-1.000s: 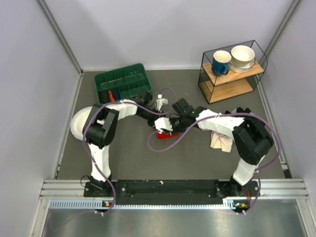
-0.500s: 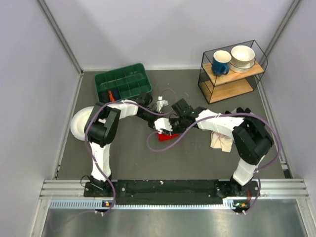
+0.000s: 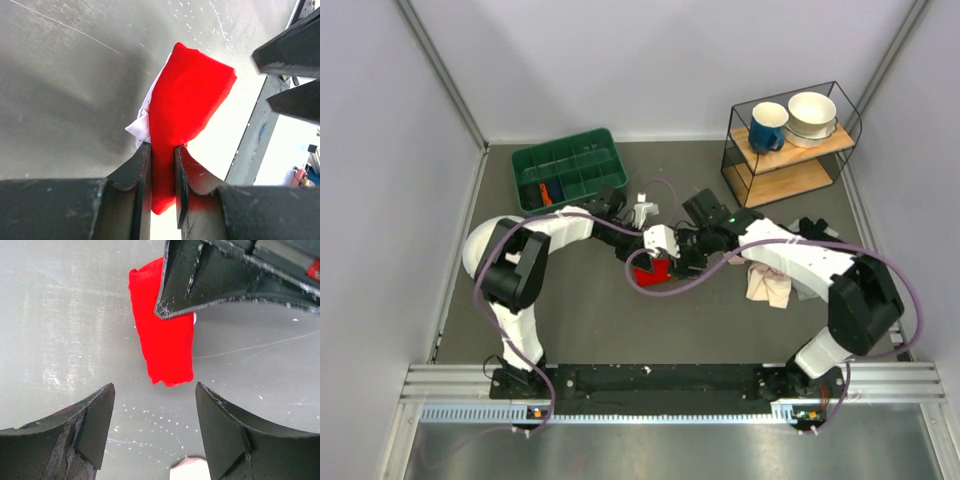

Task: Roll the underwear
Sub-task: Pick up the underwear from the center of the board.

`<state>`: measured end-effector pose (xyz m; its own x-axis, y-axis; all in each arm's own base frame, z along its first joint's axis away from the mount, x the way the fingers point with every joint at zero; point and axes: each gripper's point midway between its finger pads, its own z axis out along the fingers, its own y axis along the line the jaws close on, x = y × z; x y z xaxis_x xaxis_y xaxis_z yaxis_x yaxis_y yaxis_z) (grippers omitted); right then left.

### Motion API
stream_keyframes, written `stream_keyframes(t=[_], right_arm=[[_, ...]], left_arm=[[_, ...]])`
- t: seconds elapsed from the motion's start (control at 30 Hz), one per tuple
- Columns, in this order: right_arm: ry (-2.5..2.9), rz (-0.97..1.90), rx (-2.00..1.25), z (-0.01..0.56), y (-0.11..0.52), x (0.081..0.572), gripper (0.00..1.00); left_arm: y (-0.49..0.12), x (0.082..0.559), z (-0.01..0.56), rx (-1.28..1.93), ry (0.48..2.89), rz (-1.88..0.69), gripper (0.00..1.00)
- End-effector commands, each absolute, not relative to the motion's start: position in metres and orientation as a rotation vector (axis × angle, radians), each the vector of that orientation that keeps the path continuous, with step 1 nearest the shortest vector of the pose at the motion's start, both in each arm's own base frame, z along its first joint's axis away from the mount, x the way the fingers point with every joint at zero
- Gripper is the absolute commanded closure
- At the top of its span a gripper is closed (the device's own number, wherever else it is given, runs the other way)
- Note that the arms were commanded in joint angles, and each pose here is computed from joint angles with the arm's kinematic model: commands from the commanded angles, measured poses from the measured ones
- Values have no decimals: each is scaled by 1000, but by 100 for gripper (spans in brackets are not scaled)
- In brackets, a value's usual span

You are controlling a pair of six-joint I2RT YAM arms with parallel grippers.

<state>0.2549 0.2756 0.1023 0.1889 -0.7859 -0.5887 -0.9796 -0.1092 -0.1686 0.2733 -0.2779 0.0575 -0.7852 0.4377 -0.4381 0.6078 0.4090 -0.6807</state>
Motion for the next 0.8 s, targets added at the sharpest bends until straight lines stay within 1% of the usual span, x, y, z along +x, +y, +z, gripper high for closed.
stream_keyframes(t=[0.0,0.2,0.43,0.53,0.6,0.63,0.77], right_arm=[[1598,570,-1837,153,273,247,34],[1610,599,-1798,159,263,241,33],[1606,627,-1744,170,254,237,33],[1605,627,-1740,170,253,235,33],[1604,627,-1738,171,252,234,33],[1603,633,-1737,171,253,233,33],[1599,645,-1734,173,254,232,33]], left_arm=[[-272,291,98,893,2339,-1234,95],[-245,316,131,766,2269,-1138,97],[-158,385,194,443,2145,-924,98],[-119,414,210,314,2124,-814,98],[-86,432,206,209,2142,-758,99],[-79,442,216,192,2122,-734,99],[-51,474,209,72,2150,-619,99]])
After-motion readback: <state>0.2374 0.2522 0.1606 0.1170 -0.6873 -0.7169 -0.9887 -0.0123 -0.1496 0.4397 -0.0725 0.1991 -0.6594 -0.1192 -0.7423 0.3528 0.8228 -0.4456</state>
